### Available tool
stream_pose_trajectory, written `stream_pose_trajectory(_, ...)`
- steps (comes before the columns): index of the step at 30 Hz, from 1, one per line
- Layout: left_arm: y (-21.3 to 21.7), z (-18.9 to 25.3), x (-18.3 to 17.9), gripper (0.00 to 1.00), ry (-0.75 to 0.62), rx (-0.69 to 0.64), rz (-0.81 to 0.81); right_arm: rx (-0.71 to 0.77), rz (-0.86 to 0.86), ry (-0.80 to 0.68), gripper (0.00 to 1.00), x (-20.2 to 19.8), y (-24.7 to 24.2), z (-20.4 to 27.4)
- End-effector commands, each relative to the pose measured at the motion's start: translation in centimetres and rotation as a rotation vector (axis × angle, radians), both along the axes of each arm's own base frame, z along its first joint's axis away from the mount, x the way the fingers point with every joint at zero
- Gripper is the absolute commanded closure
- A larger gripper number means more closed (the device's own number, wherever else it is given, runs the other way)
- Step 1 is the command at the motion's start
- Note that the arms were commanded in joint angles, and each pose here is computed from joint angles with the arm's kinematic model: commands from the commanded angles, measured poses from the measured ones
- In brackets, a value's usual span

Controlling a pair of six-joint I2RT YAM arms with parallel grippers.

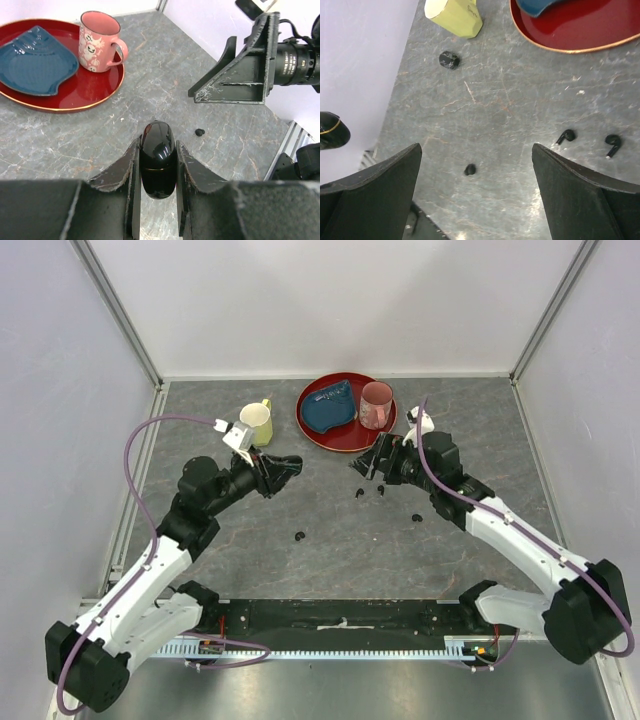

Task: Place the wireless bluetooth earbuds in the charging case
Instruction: Adjust the charging case.

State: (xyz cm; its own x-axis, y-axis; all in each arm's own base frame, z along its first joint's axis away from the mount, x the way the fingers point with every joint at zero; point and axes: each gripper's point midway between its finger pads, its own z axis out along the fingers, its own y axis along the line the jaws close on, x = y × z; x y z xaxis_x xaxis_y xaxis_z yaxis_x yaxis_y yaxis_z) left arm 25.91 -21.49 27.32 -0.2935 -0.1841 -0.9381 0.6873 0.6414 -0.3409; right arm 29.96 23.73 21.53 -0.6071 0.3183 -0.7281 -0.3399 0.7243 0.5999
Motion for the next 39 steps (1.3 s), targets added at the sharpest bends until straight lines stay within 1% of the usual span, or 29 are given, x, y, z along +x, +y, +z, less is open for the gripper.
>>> stream_pose_trajectory(1, 0.5, 3.4, 1.0, 0.98, -0.181, -0.068, 0.051, 0.183, 0.023, 0.128, 0.02, -0.1, 1.9, 2.8)
stream_pose_trajectory(2, 0.5, 4.6, 1.2, 0.98, -0.235, -0.094, 0.056, 0.197, 0.017, 0.134, 0.02, 0.0, 1.9, 3.2)
stream_pose_trajectory(3, 0.4, 4.7, 1.7, 0.98, -0.246, -0.098, 0.061, 0.207, -0.001, 0.134, 0.02, 0.2, 1.7, 3.5)
stream_pose_trajectory(5, 0.2, 6.0, 2.2, 0.98, -0.279, -0.124, 0.067, 0.259, -0.068, 0.182, 0.02, 0.5, 1.0, 4.2)
stream_pose_trajectory(6, -0.1, 6.7, 2.1, 0.98, -0.291, -0.137, 0.048, 0.286, -0.137, 0.191, 0.02, 0.8, 0.1, 4.8)
stream_pose_trajectory(8, -0.7, 7.3, 2.3, 0.98, -0.293, -0.142, 0.024, 0.381, -0.226, 0.239, 0.02, 1.0, -0.7, 5.6)
stream_pose_trajectory(10, -0.4, 7.0, 2.9, 0.98, -0.242, -0.158, 0.060, 0.461, -0.267, 0.271, 0.02, 1.3, -1.7, 6.6)
stream_pose_trajectory(11, -0.3, 6.8, 3.0, 0.98, -0.230, -0.165, 0.073, 0.473, -0.266, 0.284, 0.02, 1.4, -1.8, 6.8)
stream_pose_trajectory(14, 0.1, 6.8, 3.0, 0.98, -0.232, -0.193, 0.095, 0.488, -0.232, 0.377, 0.02, 0.9, -2.2, 6.0)
stream_pose_trajectory(16, 0.3, 6.6, 2.9, 0.98, -0.250, -0.182, 0.103, 0.468, -0.185, 0.345, 0.02, 0.6, -2.0, 6.0)
stream_pose_trajectory(17, 0.5, 5.9, 2.5, 0.98, -0.259, -0.173, 0.098, 0.421, -0.169, 0.302, 0.02, 0.6, -2.2, 5.6)
stream_pose_trajectory(19, 0.4, 5.5, 1.7, 0.98, -0.302, -0.134, 0.067, 0.375, -0.178, 0.252, 0.02, 0.4, -2.9, 5.6)
stream_pose_trajectory(20, 0.7, 5.2, 1.1, 0.98, -0.319, -0.126, 0.063, 0.351, -0.253, 0.211, 0.02, 0.8, -4.2, 5.7)
stream_pose_trajectory(21, 0.7, 5.1, 0.7, 0.98, -0.336, -0.116, 0.052, 0.334, -0.326, 0.251, 0.02, 0.6, -5.3, 4.6)
stream_pose_trajectory(22, 0.8, 4.6, 0.4, 0.98, -0.321, -0.102, 0.047, 0.335, -0.403, 0.276, 0.02, 0.6, -6.4, 3.8)
stream_pose_trajectory(23, 0.8, 4.1, 0.2, 0.98, -0.309, -0.096, 0.044, 0.343, -0.426, 0.250, 0.02, 0.2, -7.2, 4.4)
stream_pose_trajectory(24, 1.0, 4.5, -0.4, 0.98, -0.314, -0.108, 0.042, 0.310, -0.412, 0.215, 0.02, -0.1, -7.8, 4.5)
stream_pose_trajectory(25, 1.1, 4.2, -0.6, 0.98, -0.297, -0.110, 0.038, 0.311, -0.412, 0.217, 0.02, -0.5, -8.0, 4.0)
stream_pose_trajectory(26, 1.1, 4.5, -1.1, 0.98, -0.306, -0.117, 0.029, 0.348, -0.362, 0.197, 0.02, -1.5, -7.5, 5.0)
stream_pose_trajectory(27, 1.1, 4.6, -1.5, 0.98, -0.307, -0.128, 0.019, 0.379, -0.326, 0.153, 0.02, -1.7, -7.1, 6.2)
stream_pose_trajectory(28, 1.3, 4.9, -1.8, 0.98, -0.324, -0.137, 0.020, 0.392, -0.308, 0.169, 0.02, -2.1, -6.8, 5.3)
stream_pose_trajectory(31, 1.6, 4.6, -2.1, 0.98, -0.356, -0.140, 0.030, 0.488, -0.201, 0.205, 0.02, -3.2, -5.1, 6.1)
stream_pose_trajectory(34, 1.3, 4.7, -2.5, 0.98, -0.410, -0.129, -0.001, 0.540, -0.088, 0.321, 0.02, -4.1, -3.0, 6.3)
stream_pose_trajectory(35, 1.2, 4.6, -2.6, 0.98, -0.421, -0.124, -0.014, 0.535, -0.065, 0.364, 0.02, -4.0, -2.4, 5.7)
stream_pose_trajectory(37, 0.9, 4.6, -3.0, 0.98, -0.456, -0.121, -0.041, 0.547, 0.002, 0.402, 0.02, -4.6, -1.5, 6.2)
stream_pose_trajectory(39, 0.6, 4.1, -3.2, 0.98, -0.470, -0.107, -0.068, 0.562, 0.011, 0.409, 0.02, -4.6, -1.4, 6.7)
